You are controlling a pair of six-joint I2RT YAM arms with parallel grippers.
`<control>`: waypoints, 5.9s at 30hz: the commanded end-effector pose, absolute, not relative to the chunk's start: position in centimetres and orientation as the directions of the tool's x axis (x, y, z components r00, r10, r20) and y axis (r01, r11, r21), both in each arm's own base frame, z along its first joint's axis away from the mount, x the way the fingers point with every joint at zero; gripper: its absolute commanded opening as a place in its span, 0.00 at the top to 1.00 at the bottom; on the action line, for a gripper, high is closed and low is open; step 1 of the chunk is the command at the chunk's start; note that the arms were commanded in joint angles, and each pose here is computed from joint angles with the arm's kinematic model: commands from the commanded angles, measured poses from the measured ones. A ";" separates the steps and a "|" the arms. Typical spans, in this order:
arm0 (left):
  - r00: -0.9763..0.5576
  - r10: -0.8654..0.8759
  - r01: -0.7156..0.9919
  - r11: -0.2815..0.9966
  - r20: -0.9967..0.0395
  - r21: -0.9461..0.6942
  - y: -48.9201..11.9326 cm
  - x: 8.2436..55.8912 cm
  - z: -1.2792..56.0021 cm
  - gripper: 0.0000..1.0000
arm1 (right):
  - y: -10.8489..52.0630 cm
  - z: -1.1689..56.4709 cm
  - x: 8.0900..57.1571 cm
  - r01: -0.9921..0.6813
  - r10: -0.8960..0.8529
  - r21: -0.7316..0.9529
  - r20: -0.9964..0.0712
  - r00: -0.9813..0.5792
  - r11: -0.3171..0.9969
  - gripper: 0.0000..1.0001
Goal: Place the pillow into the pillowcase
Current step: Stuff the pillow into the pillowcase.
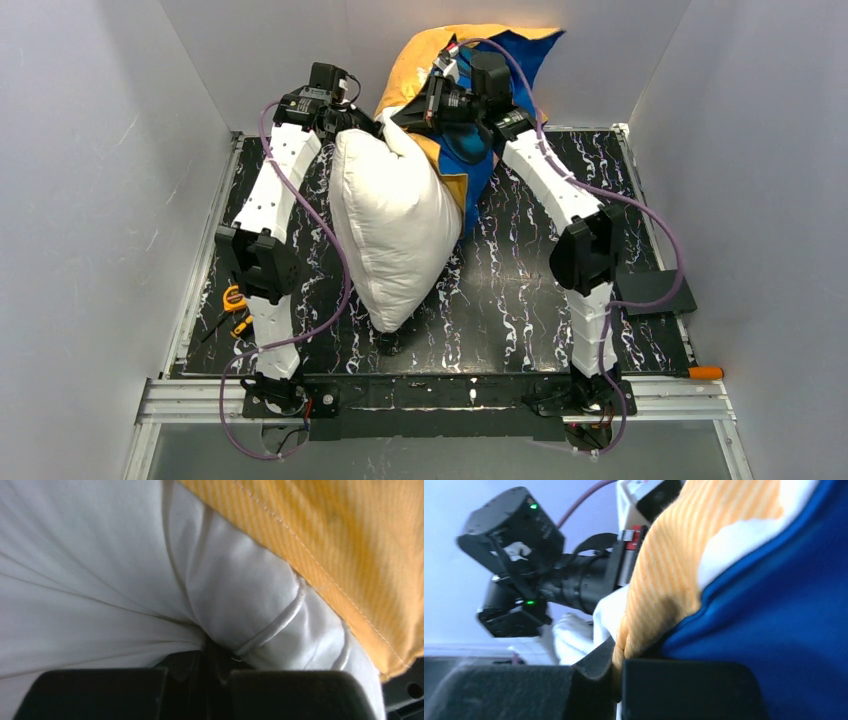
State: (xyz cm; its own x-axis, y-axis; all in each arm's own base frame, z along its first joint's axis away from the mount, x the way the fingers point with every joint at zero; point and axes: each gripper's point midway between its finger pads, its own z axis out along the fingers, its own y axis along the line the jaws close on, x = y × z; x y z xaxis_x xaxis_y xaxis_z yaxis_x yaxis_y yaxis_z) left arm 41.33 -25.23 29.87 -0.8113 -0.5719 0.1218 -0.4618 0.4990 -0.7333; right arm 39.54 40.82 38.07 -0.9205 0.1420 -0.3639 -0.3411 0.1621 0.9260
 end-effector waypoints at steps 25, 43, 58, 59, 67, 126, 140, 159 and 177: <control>-0.723 -0.556 -0.537 0.826 -0.410 -0.173 -2.2 24.5 32.6 0.02 | 40.3 43.7 37.8 -0.729 0.136 0.580 -0.807 -0.575 0.364 0.22; -0.659 -0.750 -0.679 0.565 0.050 -0.470 -9.6 10.9 22.0 0.02 | 34.2 31.2 32.4 -0.747 -0.302 0.267 -0.793 -0.530 0.609 0.02; -0.631 -0.775 -0.617 0.489 0.016 -0.617 -9.1 18.3 18.5 0.02 | 47.1 26.2 32.3 -0.830 -0.388 0.230 -0.798 -0.460 0.509 0.17; -0.624 -0.781 -0.616 0.473 0.024 -0.630 -8.9 19.1 18.4 0.03 | 47.5 26.0 32.2 -0.825 -0.382 0.251 -0.792 -0.476 0.507 0.34; -0.657 -0.753 -0.544 0.462 0.014 -0.700 -8.5 24.3 18.6 0.51 | 44.9 32.9 28.9 -0.802 -0.265 0.353 -0.813 -0.518 0.482 0.99; -0.769 -0.639 -0.235 0.318 -0.025 -0.919 -19.1 26.4 19.2 0.35 | 39.6 41.5 20.7 -0.638 -0.123 0.768 -0.629 -0.768 0.057 0.99; -0.880 -0.432 0.088 0.261 -0.198 -0.961 -35.7 34.5 31.7 1.00 | 43.0 48.8 8.0 -0.634 -0.201 0.690 -0.716 -0.668 -0.349 0.99; -0.725 -0.686 -0.140 0.240 -0.065 -0.961 -28.1 29.1 27.0 1.00 | 28.6 34.0 21.1 -0.596 -0.249 0.326 -0.687 -0.683 0.734 0.14; -0.740 -0.670 -0.122 0.218 -0.057 -0.968 -28.3 28.5 28.2 1.00 | 23.8 24.3 23.2 -0.546 -0.402 0.035 -0.636 -0.658 0.837 0.02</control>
State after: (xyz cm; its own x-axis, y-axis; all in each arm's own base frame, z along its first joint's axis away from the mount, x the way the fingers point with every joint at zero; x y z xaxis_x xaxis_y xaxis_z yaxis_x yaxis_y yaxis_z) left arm 28.08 -28.59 23.39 -0.7667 -0.6417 -0.0213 -0.2365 0.3131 -0.9198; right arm 19.91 21.86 23.09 -0.7548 -0.4043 -0.5166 -0.5124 0.8551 0.0795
